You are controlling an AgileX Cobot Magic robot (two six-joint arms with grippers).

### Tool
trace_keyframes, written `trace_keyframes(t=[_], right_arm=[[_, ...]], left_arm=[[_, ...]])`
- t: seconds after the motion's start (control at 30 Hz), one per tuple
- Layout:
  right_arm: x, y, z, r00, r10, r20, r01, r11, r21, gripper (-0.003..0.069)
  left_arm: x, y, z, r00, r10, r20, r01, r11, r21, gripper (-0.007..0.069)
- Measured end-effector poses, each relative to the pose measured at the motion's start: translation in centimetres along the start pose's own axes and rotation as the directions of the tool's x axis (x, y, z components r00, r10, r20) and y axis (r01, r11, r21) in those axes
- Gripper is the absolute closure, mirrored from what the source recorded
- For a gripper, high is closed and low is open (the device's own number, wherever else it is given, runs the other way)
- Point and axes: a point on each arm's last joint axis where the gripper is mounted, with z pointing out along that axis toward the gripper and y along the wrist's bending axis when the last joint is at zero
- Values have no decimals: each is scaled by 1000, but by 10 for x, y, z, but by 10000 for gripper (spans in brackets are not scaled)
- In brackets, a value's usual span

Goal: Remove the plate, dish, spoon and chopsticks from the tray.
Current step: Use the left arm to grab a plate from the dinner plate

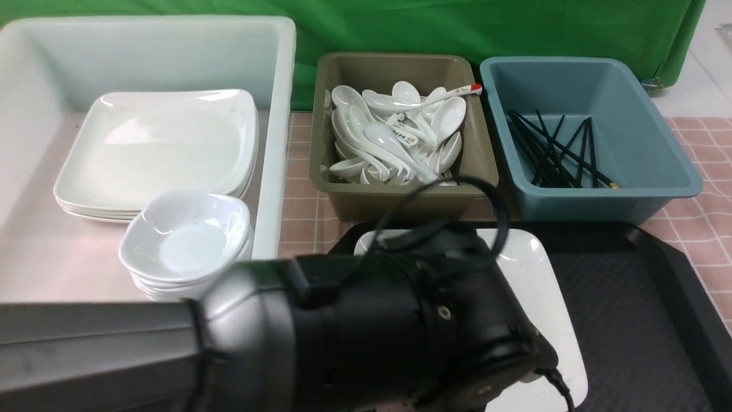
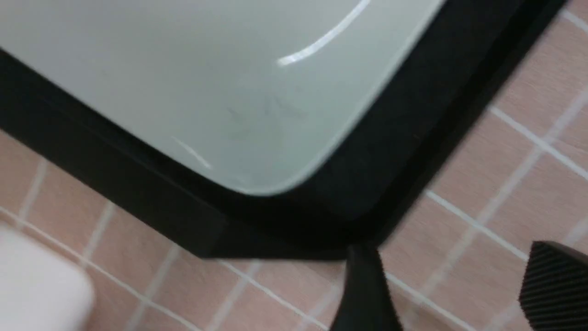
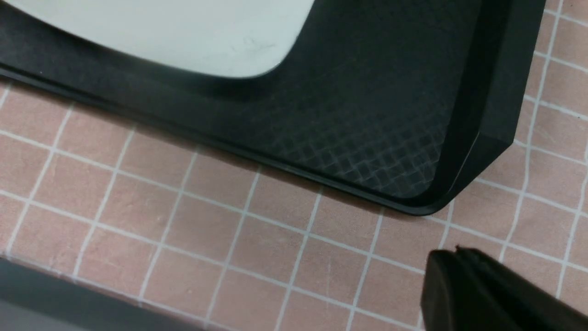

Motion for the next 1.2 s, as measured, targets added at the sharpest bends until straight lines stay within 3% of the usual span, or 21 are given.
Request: trace_keyframes(t=[0.17,0.4,0.63,0.87,0.97,1.1,1.2], right_arm=[[0,0,0,1000,1,0,-1,1000,0,629],[-1,0,0,1000,2,8,-2,1000,0,629],[-1,0,0,1000,3,8,-3,1000,-1,629],[-1,0,0,1000,6,8,-6,1000,-3,629],[-1,0,0,1000,6,8,-6,1000,-3,629],[-1,0,0,1000,7,8,-7,1000,-3,629],[-1,0,0,1000,7,8,-7,1000,-3,629]], left_arm=[[7,0,29,997,76,-23,-77,995,-65,95],[2,-2,48,983,170,69,-163,982,-92,125],[0,-4,70,970,240,33,-234,963,-137,213],[-5,-6,74,952,300,62,-286,944,-166,362],[-6,-8,71,946,316,77,-300,939,-166,382],[-6,-16,63,935,341,100,-323,932,-163,410],[-6,-34,49,902,395,174,-371,916,-153,491]])
